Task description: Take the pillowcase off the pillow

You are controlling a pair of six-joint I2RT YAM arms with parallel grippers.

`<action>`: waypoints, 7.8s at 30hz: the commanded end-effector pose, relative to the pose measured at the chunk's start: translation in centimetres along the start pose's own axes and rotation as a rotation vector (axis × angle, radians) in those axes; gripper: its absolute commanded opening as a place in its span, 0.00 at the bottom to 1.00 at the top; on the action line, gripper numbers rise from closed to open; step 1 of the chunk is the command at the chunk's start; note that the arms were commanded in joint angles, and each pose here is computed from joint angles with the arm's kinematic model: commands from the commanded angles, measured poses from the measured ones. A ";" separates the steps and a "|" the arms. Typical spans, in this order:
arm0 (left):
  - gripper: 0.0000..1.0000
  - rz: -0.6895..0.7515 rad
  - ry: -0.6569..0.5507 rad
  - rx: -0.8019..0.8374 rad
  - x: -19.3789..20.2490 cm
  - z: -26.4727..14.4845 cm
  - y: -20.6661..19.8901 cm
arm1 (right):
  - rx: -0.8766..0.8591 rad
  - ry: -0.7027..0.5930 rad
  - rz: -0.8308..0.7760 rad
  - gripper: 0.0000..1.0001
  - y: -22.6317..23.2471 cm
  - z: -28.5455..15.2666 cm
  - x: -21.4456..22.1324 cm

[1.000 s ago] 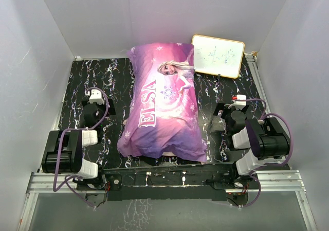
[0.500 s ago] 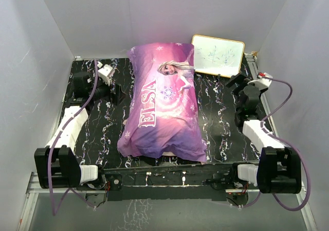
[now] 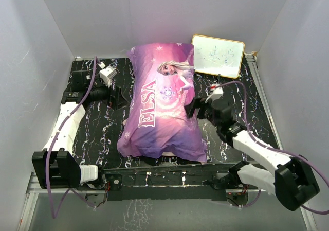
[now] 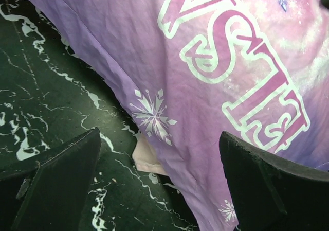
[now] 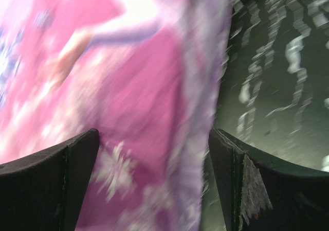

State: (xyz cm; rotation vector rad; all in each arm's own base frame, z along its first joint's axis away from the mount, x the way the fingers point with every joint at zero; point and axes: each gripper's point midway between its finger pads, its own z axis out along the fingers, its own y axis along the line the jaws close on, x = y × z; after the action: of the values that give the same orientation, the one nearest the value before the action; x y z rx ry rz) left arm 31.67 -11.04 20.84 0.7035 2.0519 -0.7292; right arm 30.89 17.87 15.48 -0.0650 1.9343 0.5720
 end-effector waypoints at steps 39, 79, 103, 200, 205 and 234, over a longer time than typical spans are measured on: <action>0.97 -0.012 0.222 -0.256 9.2 -9.3 6.2 | 0.177 0.113 -0.122 0.98 -3.3 6.9 -9.4; 0.93 -0.185 0.393 -0.417 16.5 -12.3 11.9 | -0.010 0.261 -0.217 0.87 3.4 6.0 3.6; 0.00 -0.166 0.228 -0.321 7.4 -14.7 6.5 | -0.113 0.010 -0.087 0.08 9.9 -4.7 -5.2; 0.89 -0.118 0.388 -0.414 -0.6 -11.1 12.1 | -0.054 0.140 -0.236 0.98 16.3 11.5 -12.7; 0.82 -0.107 0.518 -0.465 5.6 -12.1 12.9 | -0.165 0.287 -0.333 0.99 18.9 12.8 -6.3; 0.45 -0.075 0.412 -0.893 5.3 -10.2 24.9 | -0.122 0.479 -0.133 0.79 12.2 10.2 4.5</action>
State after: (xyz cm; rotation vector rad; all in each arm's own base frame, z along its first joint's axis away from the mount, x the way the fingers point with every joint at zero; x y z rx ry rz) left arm 39.05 13.91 14.68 0.2901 2.5186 0.2932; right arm 37.84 35.67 17.58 -0.4243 2.1229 0.6720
